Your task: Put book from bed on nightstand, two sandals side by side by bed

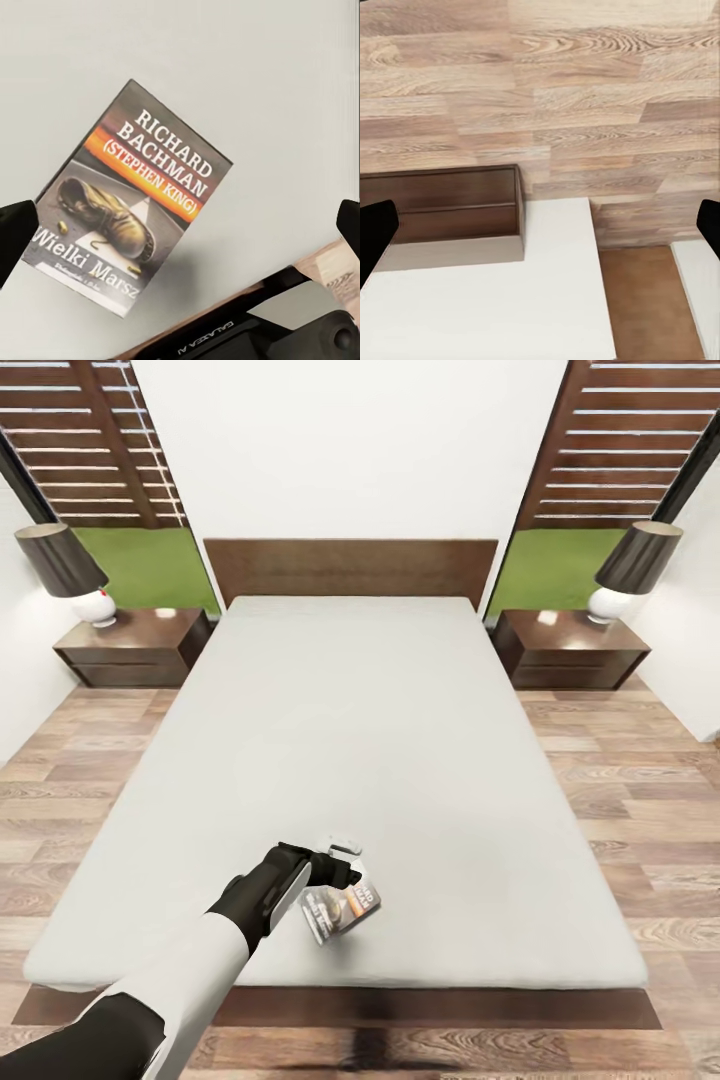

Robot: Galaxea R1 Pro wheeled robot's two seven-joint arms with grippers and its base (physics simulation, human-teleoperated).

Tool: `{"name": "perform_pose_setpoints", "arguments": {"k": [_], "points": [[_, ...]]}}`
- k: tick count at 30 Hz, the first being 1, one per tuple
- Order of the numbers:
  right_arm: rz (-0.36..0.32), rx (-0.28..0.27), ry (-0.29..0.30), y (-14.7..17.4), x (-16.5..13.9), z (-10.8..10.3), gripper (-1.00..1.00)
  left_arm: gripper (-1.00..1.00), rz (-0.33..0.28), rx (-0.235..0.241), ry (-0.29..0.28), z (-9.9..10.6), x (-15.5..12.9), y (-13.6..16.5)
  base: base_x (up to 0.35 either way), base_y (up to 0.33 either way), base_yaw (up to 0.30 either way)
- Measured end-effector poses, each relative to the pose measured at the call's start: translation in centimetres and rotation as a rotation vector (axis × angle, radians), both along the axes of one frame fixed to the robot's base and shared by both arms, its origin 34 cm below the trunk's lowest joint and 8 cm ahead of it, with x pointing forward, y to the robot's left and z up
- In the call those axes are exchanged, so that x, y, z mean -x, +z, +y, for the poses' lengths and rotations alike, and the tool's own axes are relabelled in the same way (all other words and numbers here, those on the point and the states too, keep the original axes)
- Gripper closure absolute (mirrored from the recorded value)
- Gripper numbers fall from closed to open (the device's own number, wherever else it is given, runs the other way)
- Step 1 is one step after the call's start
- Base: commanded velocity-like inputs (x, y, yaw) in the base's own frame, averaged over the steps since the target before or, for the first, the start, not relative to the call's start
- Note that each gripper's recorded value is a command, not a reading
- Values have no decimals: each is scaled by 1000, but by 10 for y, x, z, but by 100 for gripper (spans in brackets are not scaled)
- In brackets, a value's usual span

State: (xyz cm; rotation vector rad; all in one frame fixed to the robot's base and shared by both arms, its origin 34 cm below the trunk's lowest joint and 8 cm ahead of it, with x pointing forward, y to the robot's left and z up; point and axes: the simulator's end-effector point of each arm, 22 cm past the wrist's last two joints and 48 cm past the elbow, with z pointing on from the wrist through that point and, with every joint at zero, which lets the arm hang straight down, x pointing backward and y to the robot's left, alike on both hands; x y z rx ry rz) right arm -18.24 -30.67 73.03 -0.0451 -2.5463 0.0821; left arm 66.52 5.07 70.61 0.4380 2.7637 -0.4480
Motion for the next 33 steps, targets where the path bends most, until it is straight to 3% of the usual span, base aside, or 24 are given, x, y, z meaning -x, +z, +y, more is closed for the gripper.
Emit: {"name": "perform_pose_setpoints", "arguments": {"k": [11,33], "points": [[0,0,1,0,0,0,-100,-100,0,0,0,0,0,0,0,0,-145],[0,-1,2,0,0,0,-100,-100,0,0,0,0,0,0,0,0,-14]]}}
